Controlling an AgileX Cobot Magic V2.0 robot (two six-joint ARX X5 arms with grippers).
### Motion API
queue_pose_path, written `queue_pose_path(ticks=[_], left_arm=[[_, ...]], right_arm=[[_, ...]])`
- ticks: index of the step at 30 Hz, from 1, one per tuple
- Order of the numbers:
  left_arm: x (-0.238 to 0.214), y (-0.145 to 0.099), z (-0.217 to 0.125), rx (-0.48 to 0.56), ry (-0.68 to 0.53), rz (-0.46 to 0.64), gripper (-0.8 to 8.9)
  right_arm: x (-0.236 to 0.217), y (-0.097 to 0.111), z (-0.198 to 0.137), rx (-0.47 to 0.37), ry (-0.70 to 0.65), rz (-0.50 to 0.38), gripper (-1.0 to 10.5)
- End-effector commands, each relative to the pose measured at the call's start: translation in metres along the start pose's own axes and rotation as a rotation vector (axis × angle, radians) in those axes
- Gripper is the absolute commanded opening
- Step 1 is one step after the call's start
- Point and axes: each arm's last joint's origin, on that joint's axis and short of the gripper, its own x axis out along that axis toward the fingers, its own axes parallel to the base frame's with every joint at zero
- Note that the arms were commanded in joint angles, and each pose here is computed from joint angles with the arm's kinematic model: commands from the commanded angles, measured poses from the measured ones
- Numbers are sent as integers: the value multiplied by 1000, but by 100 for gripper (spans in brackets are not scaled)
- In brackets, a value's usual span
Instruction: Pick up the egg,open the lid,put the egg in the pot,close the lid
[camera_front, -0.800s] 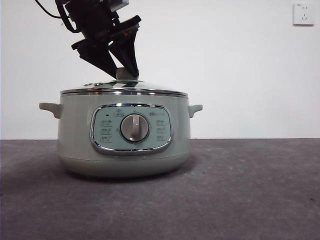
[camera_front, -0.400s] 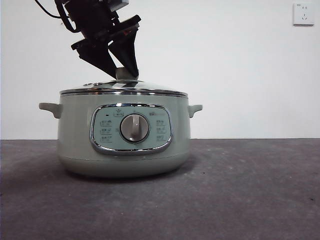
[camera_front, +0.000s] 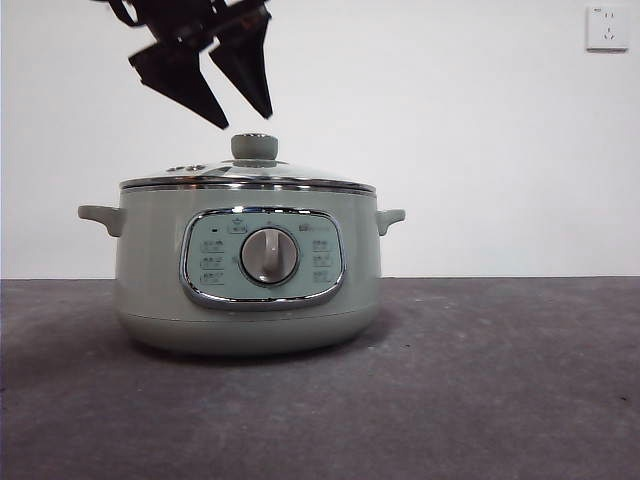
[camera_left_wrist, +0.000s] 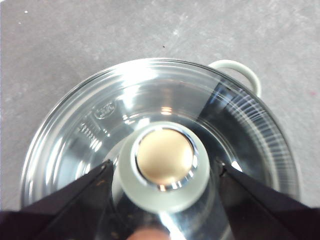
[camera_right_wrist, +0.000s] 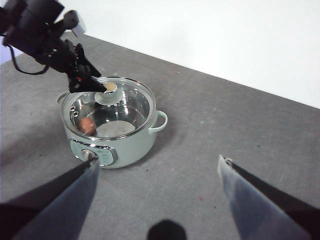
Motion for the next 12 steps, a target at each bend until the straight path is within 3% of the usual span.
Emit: queue_pose_path(ticks=[1,12], left_arm=[[-25,-2,2,-4,-33,7,347],[-162,-25,-28,-58,-145,6,346]], right_arm=[[0,0,-3,10,26,-2,407],[11,1,-5,5,67,0,407]])
